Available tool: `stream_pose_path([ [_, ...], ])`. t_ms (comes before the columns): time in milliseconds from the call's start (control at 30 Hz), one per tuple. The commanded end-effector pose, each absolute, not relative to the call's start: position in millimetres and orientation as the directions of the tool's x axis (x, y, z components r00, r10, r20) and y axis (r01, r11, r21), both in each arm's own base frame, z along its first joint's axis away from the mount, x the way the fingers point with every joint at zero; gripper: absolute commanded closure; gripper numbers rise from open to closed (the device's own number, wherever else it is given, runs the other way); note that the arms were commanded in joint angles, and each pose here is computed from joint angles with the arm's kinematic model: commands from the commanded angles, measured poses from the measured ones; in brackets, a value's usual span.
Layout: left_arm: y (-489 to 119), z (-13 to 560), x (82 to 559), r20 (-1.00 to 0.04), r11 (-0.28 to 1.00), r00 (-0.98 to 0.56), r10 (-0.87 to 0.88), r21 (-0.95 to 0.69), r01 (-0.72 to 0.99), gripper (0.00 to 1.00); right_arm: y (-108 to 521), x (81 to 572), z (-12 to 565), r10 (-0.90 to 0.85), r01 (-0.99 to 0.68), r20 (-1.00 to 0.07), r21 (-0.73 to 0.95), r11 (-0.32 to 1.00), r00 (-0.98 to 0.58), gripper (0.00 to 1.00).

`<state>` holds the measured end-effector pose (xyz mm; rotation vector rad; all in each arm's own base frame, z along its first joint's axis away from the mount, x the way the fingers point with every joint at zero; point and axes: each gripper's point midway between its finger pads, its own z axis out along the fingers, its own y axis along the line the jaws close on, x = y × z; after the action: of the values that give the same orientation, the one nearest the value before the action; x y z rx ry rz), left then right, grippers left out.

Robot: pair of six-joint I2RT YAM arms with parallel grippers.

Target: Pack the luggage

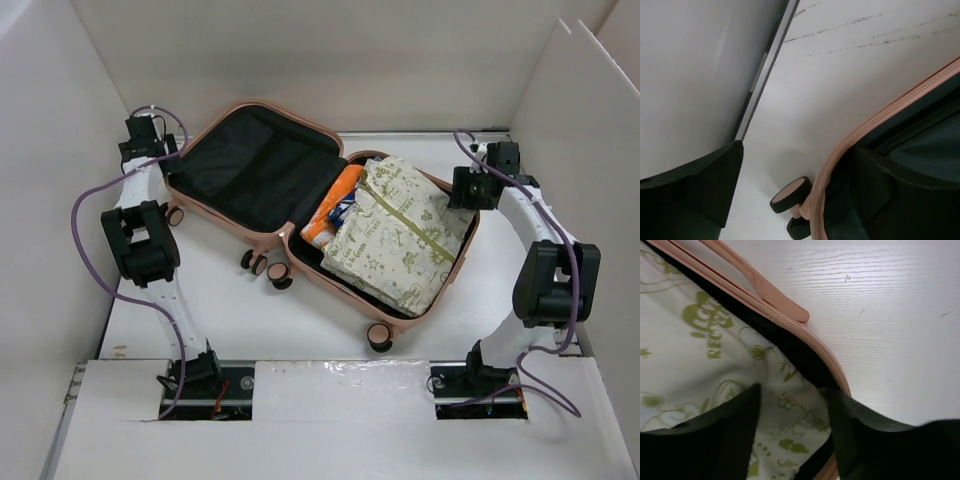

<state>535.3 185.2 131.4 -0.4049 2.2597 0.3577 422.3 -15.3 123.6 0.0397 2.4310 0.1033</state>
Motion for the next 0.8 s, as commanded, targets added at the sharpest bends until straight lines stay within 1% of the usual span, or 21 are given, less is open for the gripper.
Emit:
stream_pose_path([
  [0,202,143,550,-0.805,0.892,-0.567,-0.175,0.115,-0.438,0.23,-35,435,189,-0.003,0.026,-0.733,-0.029,0.999,-0.680,0.35],
  [33,200,141,551,-0.807,0.895,-0.562,-0.183,0.100,-0.435,0.25,-43,435,193,-0.013,0.047,-0.725,-0.063,0.997,-0.689,0.30],
  [67,199,132,547,-0.795,0.896,-0.577,-0.187,0.103,-0.433,0.27,-46,429,195,-0.012,0.059,-0.705,-0.076,0.995,-0.709,0.20],
  [100,197,129,550,-0.796,0.901,-0.576,-0.187,0.095,-0.423,0.30,-54,430,206,-0.005,0.085,-0.714,-0.091,0.992,-0.700,0.16],
  [200,195,112,549,-0.778,0.903,-0.595,-0.204,0.085,-0.420,0.36,-69,422,209,0.014,0.128,-0.707,-0.108,0.986,-0.707,0.09],
  [233,193,106,550,-0.771,0.908,-0.603,-0.206,0.079,-0.411,0.38,-72,420,212,0.020,0.138,-0.713,-0.108,0.985,-0.701,0.09],
  [367,190,104,558,-0.777,0.918,-0.595,-0.204,0.060,-0.393,0.52,-76,410,195,0.039,0.140,-0.687,-0.093,0.986,-0.726,0.07],
  [400,190,106,564,-0.783,0.919,-0.585,-0.210,0.046,-0.392,0.62,-79,410,190,0.046,0.143,-0.685,-0.086,0.986,-0.727,0.07],
  [467,185,92,562,-0.753,0.927,-0.619,-0.221,0.034,-0.372,0.73,-78,406,172,0.067,0.143,-0.659,-0.062,0.988,-0.749,0.07],
  [500,182,89,563,-0.746,0.931,-0.627,-0.223,0.027,-0.363,0.82,-77,407,163,0.078,0.132,-0.652,-0.034,0.991,-0.754,0.06],
  [533,181,91,563,-0.745,0.934,-0.629,-0.224,0.021,-0.357,1.00,-79,411,158,0.087,0.127,-0.657,-0.015,0.992,-0.749,0.06],
  [633,180,77,558,-0.718,0.936,-0.659,-0.223,0.030,-0.350,1.00,-60,421,139,0.080,0.044,-0.648,0.071,0.996,-0.757,0.06],
  [667,179,75,556,-0.712,0.936,-0.665,-0.225,0.031,-0.350,1.00,-56,429,132,0.079,0.024,-0.653,0.093,0.995,-0.753,0.10],
  [733,179,96,556,-0.741,0.936,-0.636,-0.216,0.028,-0.351,1.00,-47,437,128,0.078,-0.018,-0.665,0.137,0.990,-0.743,0.13],
  [767,173,99,555,-0.745,0.939,-0.633,-0.209,0.027,-0.343,1.00,-46,444,128,0.076,-0.029,-0.680,0.141,0.990,-0.729,0.20],
])
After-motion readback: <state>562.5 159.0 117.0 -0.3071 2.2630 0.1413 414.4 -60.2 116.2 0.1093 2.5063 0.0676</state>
